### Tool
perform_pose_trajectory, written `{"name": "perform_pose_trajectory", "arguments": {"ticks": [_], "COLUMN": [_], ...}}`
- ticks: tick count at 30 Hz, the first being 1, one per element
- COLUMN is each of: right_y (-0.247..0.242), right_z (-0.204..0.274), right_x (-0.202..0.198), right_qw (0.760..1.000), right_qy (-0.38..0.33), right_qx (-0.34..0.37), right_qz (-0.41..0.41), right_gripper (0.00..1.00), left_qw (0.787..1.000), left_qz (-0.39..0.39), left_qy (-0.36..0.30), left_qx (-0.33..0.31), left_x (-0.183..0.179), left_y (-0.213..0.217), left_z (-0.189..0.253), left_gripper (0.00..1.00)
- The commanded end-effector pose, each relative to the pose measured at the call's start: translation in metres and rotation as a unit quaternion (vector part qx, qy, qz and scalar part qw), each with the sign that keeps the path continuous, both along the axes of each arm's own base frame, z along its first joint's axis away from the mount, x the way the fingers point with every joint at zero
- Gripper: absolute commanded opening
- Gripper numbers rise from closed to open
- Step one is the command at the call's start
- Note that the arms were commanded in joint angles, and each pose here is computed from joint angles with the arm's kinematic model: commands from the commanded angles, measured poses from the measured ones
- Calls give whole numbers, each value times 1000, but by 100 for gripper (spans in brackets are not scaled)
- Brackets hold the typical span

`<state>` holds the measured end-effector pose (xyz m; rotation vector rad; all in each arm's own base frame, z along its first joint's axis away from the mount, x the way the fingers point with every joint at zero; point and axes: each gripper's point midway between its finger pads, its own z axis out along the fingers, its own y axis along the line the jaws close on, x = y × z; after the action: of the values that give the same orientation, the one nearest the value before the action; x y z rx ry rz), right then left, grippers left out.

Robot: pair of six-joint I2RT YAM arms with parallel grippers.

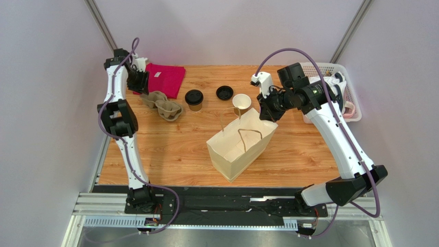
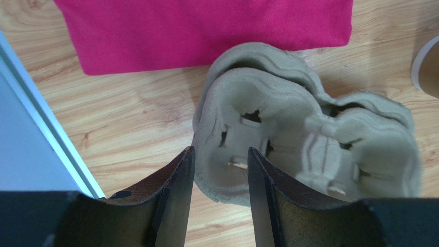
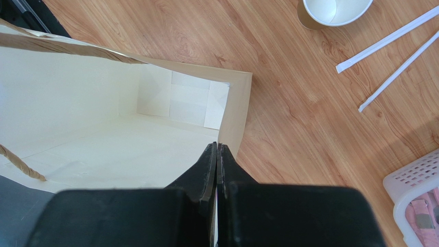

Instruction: Pack the takeout coffee

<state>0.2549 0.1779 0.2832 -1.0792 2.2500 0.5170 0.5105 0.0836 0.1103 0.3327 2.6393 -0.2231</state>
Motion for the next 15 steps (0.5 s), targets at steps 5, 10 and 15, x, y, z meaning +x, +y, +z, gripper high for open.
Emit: {"name": "perform_pose_trajectory", "arguments": {"ticks": [5,10,15], "right_y": [2,3,4], "right_z": [6,3,6], "right_x": [4,4,4], "right_qw": [1000,1000,1000], "right_qy": [-19,-14,-15], "right_qx": [1,1,5], "right_qz": [10,11,12], "right_gripper": [0,0,0], "left_qw": [999,999,998], "left_qz": [1,4,-2], "left_qy": [-4,-25,-44], "left_qx": [32,32,34], "left_x": [9,11,14], "left_y": [10,8,6], "left_z": [-2,14,26], "left_gripper": [48,55,64]}}
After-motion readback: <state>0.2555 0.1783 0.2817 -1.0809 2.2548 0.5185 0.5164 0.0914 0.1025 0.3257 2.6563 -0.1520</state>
